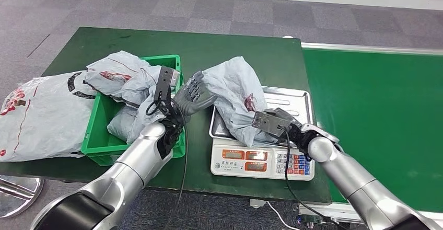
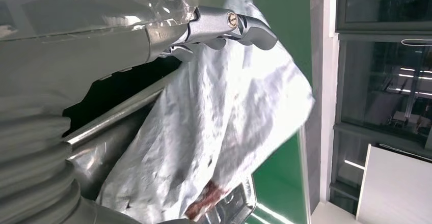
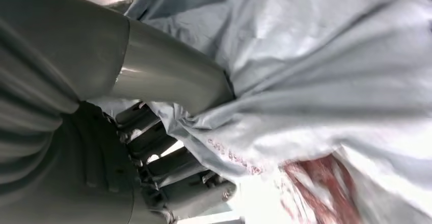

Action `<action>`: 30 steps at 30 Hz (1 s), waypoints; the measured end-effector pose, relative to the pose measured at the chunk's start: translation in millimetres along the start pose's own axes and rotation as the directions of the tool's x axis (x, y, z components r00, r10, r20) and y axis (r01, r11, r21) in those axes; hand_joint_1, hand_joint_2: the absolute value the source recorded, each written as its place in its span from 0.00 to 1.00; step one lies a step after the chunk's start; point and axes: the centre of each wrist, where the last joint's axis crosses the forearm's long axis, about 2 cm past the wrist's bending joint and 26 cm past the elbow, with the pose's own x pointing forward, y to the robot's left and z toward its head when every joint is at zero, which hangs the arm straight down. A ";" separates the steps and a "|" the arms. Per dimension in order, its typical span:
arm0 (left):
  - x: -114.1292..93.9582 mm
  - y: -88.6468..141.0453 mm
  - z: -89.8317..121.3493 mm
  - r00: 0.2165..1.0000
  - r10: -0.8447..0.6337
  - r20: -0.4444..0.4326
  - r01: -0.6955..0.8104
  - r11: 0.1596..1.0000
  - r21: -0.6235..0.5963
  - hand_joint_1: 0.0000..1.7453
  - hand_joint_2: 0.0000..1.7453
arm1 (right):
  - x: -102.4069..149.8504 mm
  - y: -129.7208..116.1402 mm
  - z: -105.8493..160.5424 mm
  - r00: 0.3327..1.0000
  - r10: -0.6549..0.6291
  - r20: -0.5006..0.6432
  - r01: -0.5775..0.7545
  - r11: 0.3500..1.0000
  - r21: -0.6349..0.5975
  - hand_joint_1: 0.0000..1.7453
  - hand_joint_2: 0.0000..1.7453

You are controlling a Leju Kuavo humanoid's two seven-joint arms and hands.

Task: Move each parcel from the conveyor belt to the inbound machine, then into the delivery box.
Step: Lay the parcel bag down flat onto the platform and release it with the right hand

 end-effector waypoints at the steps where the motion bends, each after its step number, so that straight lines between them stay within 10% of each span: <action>1: -0.1 0.3 0.1 1.000 0.000 0.000 0.000 1.000 0.000 0.00 1.00 | -0.7 3.7 0.8 1.000 0.013 -0.004 -0.013 1.000 0.012 0.36 1.00; 3: -0.2 0.6 0.3 1.000 -0.001 -0.001 0.001 1.000 0.001 0.00 1.00 | -0.9 9.6 2.5 0.999 0.038 -0.004 -0.038 0.999 0.020 0.00 1.00; 16: -2.8 1.0 2.4 1.000 -0.018 -0.005 0.018 1.000 -0.002 0.00 1.00 | 14.8 39.3 20.7 0.997 0.024 0.078 -0.014 0.992 -0.126 0.00 1.00; 30: 3.9 -4.5 -2.9 0.993 -0.109 0.037 0.109 0.994 0.002 0.00 1.00 | -9.1 -36.7 56.7 0.960 -0.156 0.233 0.241 0.884 -0.402 0.00 1.00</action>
